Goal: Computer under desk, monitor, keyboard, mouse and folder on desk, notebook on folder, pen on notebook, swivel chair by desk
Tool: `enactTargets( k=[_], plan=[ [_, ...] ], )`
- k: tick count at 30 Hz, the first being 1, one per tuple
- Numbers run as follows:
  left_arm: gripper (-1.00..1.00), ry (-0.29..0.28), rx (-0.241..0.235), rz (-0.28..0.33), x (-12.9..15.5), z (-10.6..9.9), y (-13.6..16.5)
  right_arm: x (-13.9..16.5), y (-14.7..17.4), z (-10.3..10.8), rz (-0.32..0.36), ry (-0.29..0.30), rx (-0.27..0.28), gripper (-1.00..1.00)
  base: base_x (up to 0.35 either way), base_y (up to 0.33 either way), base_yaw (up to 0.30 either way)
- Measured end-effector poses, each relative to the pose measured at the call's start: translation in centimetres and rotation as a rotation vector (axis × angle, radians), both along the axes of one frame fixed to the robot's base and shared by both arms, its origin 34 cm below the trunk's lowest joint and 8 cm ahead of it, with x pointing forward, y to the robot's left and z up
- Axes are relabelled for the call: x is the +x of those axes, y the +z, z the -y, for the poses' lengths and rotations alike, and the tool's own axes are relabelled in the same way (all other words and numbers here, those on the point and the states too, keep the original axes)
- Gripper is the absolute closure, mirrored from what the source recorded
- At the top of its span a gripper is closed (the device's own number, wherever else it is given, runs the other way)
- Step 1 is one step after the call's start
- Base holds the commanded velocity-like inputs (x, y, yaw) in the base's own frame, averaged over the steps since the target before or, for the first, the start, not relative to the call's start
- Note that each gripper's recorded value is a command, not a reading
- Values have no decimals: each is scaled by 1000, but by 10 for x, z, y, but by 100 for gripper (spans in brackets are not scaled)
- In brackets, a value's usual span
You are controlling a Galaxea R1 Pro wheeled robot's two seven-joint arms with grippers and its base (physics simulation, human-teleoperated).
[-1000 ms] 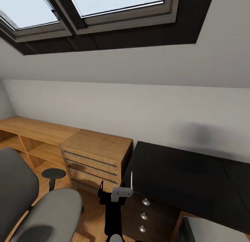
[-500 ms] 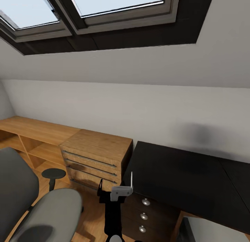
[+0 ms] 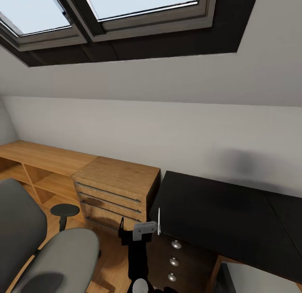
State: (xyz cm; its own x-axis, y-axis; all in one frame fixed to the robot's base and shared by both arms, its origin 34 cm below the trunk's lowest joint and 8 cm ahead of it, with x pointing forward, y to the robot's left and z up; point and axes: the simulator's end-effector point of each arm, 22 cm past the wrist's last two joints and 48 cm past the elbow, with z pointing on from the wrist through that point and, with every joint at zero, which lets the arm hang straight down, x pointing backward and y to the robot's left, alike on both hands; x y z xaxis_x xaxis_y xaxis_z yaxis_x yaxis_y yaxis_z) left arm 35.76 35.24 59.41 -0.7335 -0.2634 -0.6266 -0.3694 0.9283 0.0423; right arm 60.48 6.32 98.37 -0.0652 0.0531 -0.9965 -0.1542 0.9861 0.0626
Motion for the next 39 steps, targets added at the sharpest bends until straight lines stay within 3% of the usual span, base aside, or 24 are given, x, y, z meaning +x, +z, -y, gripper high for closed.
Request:
enactTargets(
  k=[6, 12, 16, 18, 19, 24, 31, 35, 39],
  plan=[
    [-100, 3, 34, 117, 50, -9, 26, 27, 1, 13, -72, -5, -32, -100, 0, 0, 0],
    [-100, 5, 48, 210, 89, -7, 50, 68, 7, 42, -132, -37, -1, -100, 0, 0, 0],
    [-100, 12, 30, 248, 137, -1, 80, 127, -3, 79, -247, -80, -38, -100, 0, 0, 0],
    [-100, 20, 0, 265, 174, 7, 111, 172, -11, 115, -354, -139, -53, -100, 0, 0, 0],
    [-100, 23, 1, 278, 180, 6, 119, 178, -11, 119, -370, -144, -54, -100, 0, 0, 0],
    [-100, 38, 6, 362, 220, 0, 181, 184, -38, 134, -530, -117, -110, -100, 0, 0, 0],
    [-100, 61, -27, 356, 222, -5, 249, 178, -55, 142, -602, -117, -141, -100, 0, 0, 0],
    [-100, 71, -53, 369, 222, -7, 270, 176, -61, 146, -617, -123, -150, -100, 0, 0, 0],
    [-100, 60, -89, 381, 226, 0, 297, 166, -78, 154, -685, -124, -186, -100, 0, 0, 0]
  ],
)
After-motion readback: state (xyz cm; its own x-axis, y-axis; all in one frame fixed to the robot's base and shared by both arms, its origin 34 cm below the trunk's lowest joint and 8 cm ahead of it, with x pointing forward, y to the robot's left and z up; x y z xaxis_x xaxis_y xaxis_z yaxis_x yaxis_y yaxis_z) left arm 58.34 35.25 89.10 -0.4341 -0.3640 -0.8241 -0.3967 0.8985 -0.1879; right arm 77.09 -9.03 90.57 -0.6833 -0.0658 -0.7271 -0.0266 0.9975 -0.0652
